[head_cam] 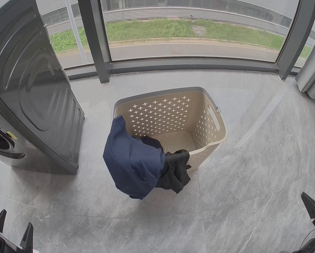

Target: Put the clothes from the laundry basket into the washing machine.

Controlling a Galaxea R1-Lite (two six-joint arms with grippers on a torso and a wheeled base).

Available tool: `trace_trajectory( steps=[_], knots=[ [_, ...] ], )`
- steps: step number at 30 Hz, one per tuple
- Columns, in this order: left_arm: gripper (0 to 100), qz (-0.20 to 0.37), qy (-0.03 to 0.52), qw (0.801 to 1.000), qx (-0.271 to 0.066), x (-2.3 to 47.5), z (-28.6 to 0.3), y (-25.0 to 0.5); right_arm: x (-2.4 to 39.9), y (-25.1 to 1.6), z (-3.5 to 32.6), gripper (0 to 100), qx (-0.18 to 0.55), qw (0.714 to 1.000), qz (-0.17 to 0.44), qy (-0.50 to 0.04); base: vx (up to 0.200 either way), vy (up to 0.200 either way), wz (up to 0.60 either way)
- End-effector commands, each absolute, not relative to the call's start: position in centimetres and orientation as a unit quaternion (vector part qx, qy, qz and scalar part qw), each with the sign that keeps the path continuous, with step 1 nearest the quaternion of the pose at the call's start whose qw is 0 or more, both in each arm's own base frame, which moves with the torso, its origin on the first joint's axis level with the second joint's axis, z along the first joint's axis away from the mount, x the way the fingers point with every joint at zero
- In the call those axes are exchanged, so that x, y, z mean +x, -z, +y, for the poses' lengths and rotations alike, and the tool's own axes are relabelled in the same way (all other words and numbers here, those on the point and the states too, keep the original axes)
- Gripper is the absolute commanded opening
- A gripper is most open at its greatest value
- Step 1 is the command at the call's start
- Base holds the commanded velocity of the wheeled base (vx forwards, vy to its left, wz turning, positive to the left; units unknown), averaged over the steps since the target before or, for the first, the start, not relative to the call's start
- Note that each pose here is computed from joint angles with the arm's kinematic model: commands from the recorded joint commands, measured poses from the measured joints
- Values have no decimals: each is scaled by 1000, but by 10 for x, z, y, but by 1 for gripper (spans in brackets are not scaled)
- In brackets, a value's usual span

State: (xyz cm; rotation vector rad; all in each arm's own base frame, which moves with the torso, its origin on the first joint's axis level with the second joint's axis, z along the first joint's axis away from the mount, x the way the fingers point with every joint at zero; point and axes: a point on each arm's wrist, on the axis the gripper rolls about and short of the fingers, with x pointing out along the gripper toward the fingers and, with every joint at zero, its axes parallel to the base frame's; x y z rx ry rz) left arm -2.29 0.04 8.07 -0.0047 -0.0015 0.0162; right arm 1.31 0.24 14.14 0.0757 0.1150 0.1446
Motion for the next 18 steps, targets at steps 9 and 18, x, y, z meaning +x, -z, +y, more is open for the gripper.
trace_trajectory(
  steps=[9, 18],
  knots=[
    [100, 3, -8, 1000, -8, -22, 0, -76, 130, -116, 51, 100, 71, 950, 252, -168, 0, 0, 0],
    [100, 3, -8, 1000, -8, -22, 0, -76, 147, -108, 71, 100, 71, 940, 268, -199, 0, 0, 0]
  ],
)
